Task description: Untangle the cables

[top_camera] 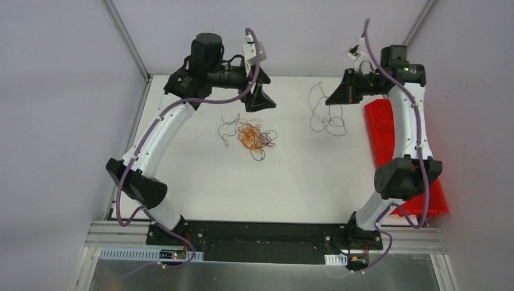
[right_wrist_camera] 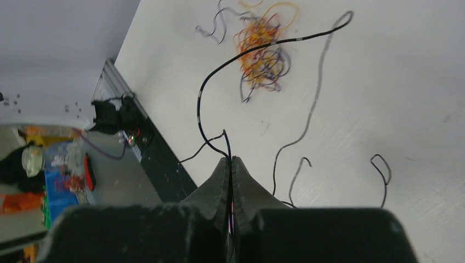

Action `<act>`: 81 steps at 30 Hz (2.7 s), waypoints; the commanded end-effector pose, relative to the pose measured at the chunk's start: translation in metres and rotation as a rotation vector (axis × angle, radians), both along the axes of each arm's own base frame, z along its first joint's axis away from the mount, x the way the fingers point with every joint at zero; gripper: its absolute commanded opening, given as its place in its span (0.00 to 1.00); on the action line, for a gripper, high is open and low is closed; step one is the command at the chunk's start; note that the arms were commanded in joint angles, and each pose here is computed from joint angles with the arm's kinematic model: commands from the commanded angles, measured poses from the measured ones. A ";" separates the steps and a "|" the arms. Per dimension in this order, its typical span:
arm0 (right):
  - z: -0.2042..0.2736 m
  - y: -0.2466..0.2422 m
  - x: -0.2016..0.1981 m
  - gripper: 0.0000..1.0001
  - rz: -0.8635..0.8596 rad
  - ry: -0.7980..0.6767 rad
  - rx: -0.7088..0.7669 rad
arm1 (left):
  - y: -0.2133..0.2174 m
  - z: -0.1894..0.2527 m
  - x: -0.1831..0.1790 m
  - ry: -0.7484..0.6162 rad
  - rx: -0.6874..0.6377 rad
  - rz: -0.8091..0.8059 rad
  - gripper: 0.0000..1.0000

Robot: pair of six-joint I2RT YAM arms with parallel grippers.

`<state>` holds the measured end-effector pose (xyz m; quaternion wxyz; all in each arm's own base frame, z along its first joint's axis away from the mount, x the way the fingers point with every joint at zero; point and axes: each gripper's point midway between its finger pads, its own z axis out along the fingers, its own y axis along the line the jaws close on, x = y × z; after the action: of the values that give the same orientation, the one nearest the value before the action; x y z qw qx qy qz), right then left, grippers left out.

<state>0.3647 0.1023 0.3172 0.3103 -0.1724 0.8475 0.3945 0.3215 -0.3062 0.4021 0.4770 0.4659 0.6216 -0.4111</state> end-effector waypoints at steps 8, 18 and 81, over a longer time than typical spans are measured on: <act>0.015 0.084 -0.124 0.00 0.374 -0.099 -0.069 | -0.068 -0.016 -0.060 -0.343 0.043 -0.327 0.99; 0.032 0.104 -0.138 0.00 0.392 -0.140 -0.040 | -0.085 -0.050 -0.058 -0.238 0.070 -0.271 0.87; 0.093 0.108 -0.066 0.00 -0.428 -0.166 0.389 | -0.081 -0.021 0.017 0.156 -0.180 0.438 0.24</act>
<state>0.3098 0.2155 0.4024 0.4754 0.0342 0.7491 0.4601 0.3290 -0.4036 0.3534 0.4844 0.2365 0.7207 -0.4359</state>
